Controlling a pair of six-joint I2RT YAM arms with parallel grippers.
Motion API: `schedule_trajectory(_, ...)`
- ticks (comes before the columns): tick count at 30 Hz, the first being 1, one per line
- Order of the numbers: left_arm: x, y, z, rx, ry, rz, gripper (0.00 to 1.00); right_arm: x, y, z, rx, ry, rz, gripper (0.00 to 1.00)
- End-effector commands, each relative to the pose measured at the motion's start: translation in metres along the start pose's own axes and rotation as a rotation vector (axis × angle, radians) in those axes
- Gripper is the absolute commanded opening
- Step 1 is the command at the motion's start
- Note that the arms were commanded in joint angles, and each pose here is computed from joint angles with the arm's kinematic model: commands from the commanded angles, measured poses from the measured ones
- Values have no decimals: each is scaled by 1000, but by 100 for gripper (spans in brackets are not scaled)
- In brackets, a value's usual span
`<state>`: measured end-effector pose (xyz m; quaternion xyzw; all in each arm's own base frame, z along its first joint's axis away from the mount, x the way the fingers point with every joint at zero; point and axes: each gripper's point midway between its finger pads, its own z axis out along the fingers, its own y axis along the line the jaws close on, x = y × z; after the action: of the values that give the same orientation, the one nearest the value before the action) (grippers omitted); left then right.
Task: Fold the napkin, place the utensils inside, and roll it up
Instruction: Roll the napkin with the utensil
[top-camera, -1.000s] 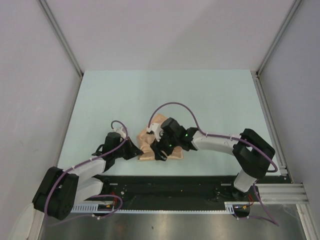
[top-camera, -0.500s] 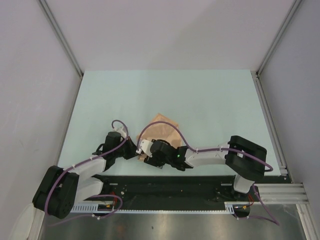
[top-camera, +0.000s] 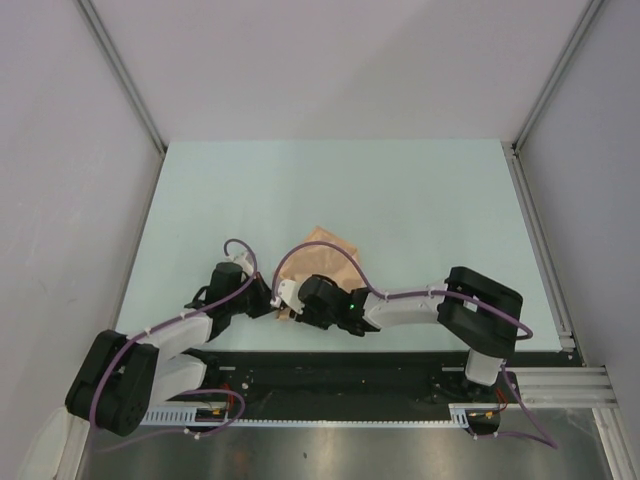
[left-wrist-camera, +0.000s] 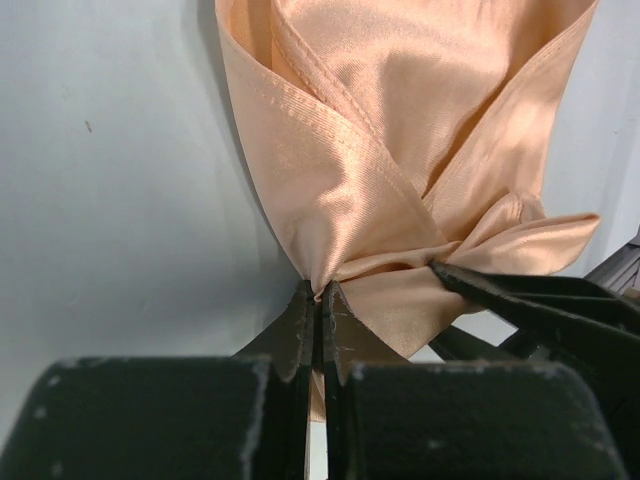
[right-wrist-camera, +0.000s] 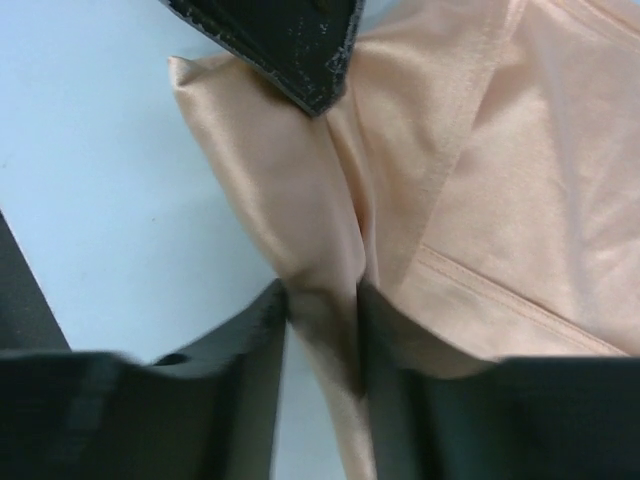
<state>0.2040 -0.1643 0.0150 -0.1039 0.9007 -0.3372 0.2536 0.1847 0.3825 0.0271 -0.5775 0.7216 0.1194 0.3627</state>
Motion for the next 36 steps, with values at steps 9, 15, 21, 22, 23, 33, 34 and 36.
schedule_trajectory(9,-29,5,-14,-75,-115,46,47,21,32,4,-415,207,239,0)
schedule_trajectory(15,-29,24,-29,-168,-176,36,61,14,26,1,-565,208,416,0)
schedule_trajectory(21,-23,12,-30,-70,-181,59,62,6,17,1,-723,201,582,0)
schedule_trajectory(22,-21,9,-28,-53,-172,60,62,5,22,-1,-783,202,620,0)
schedule_trajectory(23,-19,6,-27,-25,-171,69,63,6,16,0,-793,202,654,0)
schedule_trajectory(33,-24,-17,-29,98,-195,143,63,17,-8,10,-891,244,858,0)
schedule_trajectory(34,-25,-19,-29,107,-197,149,63,19,-9,11,-889,252,866,0)
schedule_trajectory(36,-29,-22,-28,115,-205,163,63,24,-11,14,-890,270,892,0)
